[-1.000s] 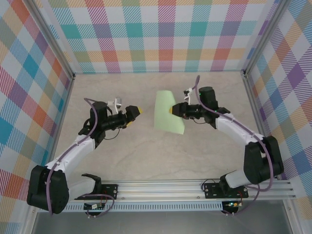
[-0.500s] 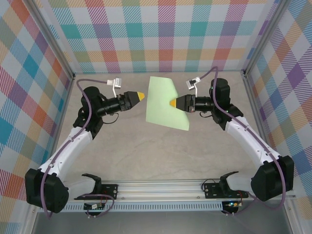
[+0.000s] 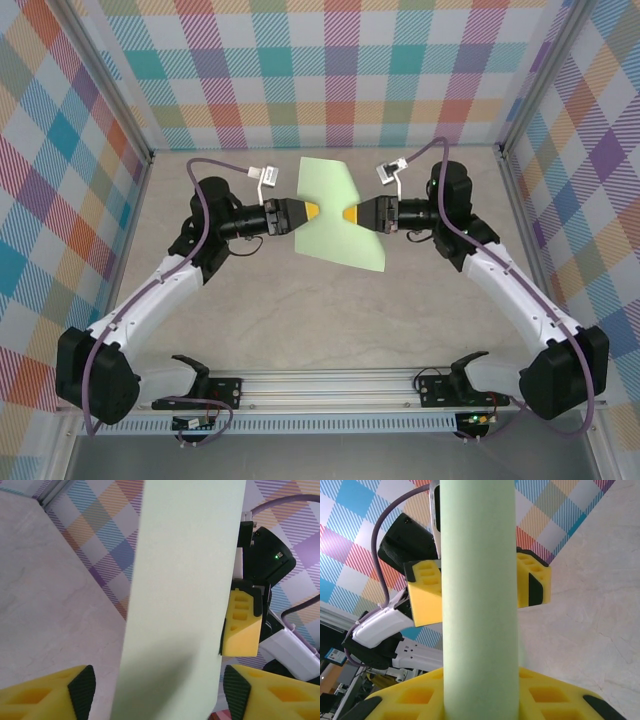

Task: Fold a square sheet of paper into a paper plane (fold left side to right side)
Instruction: Place a square sheet of paper at the center of the table.

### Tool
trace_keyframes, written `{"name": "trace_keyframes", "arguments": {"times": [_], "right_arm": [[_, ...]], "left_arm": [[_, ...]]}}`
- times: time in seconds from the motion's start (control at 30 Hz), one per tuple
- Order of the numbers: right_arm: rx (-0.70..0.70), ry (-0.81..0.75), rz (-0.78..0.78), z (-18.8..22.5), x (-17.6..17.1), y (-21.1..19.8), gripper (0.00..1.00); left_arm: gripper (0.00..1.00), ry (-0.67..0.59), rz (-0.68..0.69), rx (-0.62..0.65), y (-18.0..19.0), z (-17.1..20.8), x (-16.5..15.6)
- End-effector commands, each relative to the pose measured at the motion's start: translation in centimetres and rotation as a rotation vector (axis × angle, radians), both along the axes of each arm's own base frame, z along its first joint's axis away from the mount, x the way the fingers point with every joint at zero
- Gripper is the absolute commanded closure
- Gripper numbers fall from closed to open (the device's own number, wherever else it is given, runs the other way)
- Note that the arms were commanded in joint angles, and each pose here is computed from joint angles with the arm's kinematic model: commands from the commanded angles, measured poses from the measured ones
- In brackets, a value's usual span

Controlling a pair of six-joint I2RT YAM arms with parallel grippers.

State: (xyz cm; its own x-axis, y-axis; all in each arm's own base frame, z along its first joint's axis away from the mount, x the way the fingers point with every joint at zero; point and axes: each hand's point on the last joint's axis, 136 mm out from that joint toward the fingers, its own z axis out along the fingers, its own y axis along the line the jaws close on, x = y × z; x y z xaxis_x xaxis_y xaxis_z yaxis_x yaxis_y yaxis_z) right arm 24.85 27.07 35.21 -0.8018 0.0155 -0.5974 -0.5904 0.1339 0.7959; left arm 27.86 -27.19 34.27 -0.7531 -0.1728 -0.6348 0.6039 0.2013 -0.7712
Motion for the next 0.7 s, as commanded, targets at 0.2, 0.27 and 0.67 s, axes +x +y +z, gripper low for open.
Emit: {"name": "trace_keyframes", "arguments": {"times": [0.2,0.27,0.67], "right_arm": [[-0.064,-0.065,-0.051,-0.1,-0.2,-0.7,0.67],[-0.087,-0.055,-0.068,-0.8,0.0,-0.9,0.64],[-0.671,0.037,-0.461,-12.8,3.1,-8.4,0.1]], "left_arm": [[0.76,-0.023,0.024,0.014,0.4,-0.8,-0.7],[0.87,-0.01,0.032,0.022,0.5,-1.3,-0.6],[0.99,0.287,0.205,0.315,2.6,-15.5,1.1]]}}
